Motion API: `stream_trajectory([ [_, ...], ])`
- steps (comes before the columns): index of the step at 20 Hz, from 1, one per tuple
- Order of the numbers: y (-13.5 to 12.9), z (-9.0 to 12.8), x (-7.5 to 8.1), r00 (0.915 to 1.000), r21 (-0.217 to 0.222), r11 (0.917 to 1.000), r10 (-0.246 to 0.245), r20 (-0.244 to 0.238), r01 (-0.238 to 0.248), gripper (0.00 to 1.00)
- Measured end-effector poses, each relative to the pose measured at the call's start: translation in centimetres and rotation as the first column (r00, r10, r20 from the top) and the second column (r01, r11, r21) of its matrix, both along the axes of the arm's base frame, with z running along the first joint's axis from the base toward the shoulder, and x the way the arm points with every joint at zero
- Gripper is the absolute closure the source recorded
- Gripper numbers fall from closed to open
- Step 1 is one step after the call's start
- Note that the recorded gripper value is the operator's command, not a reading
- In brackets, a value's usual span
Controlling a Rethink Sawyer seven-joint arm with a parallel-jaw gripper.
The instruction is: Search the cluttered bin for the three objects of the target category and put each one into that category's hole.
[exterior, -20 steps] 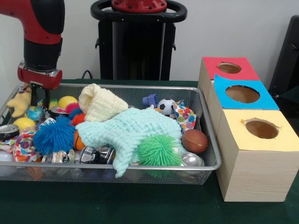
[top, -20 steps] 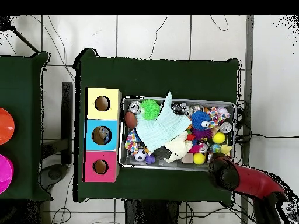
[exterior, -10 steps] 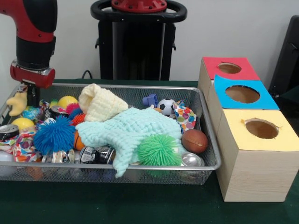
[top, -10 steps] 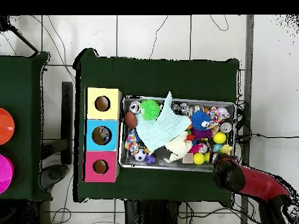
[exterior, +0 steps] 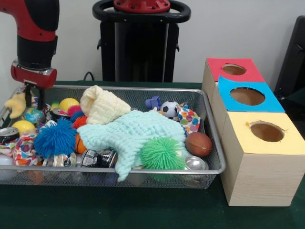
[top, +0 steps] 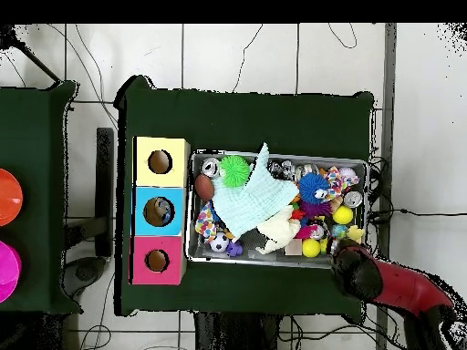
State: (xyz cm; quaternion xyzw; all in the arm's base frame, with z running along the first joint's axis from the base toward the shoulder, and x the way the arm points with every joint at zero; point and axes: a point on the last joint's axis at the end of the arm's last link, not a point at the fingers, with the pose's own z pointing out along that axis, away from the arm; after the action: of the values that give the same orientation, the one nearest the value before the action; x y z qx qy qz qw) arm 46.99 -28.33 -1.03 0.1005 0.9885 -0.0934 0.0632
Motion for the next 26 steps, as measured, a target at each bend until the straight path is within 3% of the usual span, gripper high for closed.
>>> stream_trajectory([
  [4,1.2,-0.2,0.6,0.9999,0.026,0.9996,0.010,0.012,-0.010,0.00],
  [13,1.0,0.6,1.1,0.9995,0.019,0.9997,0.012,0.028,-0.012,0.00],
  [14,1.0,0.6,1.1,0.9995,0.019,0.9997,0.012,0.028,-0.012,1.00],
  [26,-0.4,0.6,0.5,0.9990,0.019,0.9997,-0.016,0.041,0.016,1.00],
])
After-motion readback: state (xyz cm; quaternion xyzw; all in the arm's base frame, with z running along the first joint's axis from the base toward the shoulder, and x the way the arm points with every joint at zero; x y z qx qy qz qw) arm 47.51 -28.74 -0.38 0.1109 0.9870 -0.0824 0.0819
